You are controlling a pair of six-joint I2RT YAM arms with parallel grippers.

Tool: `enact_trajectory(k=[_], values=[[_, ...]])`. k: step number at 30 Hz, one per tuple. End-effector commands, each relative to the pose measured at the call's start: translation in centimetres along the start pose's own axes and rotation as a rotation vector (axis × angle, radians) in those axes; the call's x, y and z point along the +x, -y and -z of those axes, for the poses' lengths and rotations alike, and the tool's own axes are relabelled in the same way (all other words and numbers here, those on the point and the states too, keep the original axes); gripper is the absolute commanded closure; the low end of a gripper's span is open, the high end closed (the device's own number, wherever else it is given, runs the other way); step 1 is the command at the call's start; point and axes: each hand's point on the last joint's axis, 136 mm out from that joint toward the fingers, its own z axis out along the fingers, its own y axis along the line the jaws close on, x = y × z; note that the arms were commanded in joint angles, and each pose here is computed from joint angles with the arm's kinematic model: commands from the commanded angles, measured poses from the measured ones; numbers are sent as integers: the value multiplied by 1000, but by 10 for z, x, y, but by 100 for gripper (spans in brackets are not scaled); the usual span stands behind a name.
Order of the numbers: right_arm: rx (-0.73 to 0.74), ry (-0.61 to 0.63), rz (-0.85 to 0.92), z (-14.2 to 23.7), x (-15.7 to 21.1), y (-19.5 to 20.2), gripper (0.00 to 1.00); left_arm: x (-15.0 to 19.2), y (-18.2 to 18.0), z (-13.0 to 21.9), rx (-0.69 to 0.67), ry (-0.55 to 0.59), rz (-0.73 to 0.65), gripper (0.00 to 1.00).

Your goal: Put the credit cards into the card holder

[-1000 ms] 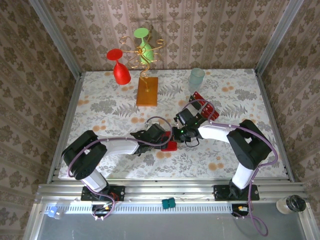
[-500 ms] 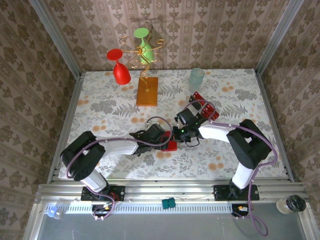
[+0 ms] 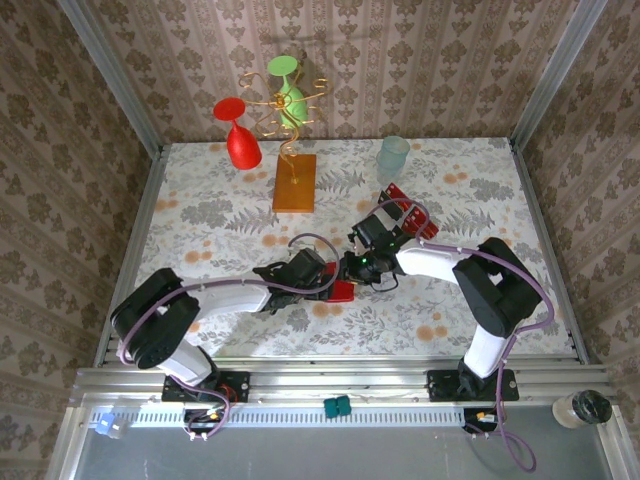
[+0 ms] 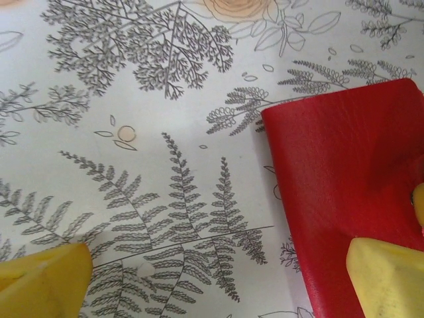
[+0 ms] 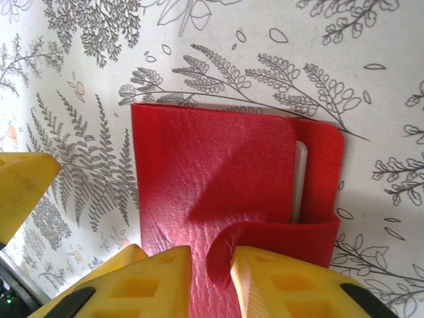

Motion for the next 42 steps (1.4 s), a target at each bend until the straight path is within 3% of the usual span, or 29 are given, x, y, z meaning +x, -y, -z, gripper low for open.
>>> enact_trajectory(k=[1,8,15,18,19,20,26,33,37,42], values=[[35,-28,-28,-1,-1,1,69,-9,9,8,50,21,28,0],[-35,71,38,45,-31,-44,63,-30,5,23,56,75,61,0],[17,135,1,77,-33,-10,49,-48,-16,47,27,145,96,0],[23,208,-33,102,-35,11,31,-58,-35,64,-2,188,119,0],[37,235,-42,110,-35,20,10,-61,-43,70,-18,208,125,0],[44,278,-34,124,-37,23,0,-65,-50,76,-35,226,128,0],[247,559,-15,201,-47,71,0,-90,-113,120,-230,366,151,0],[527,997,12,278,-67,125,0,-134,-175,171,-498,620,50,0],[618,1044,23,290,-83,143,0,-147,-200,173,-594,692,13,0],[730,1055,47,276,-100,171,0,-146,-231,163,-659,675,7,0]])
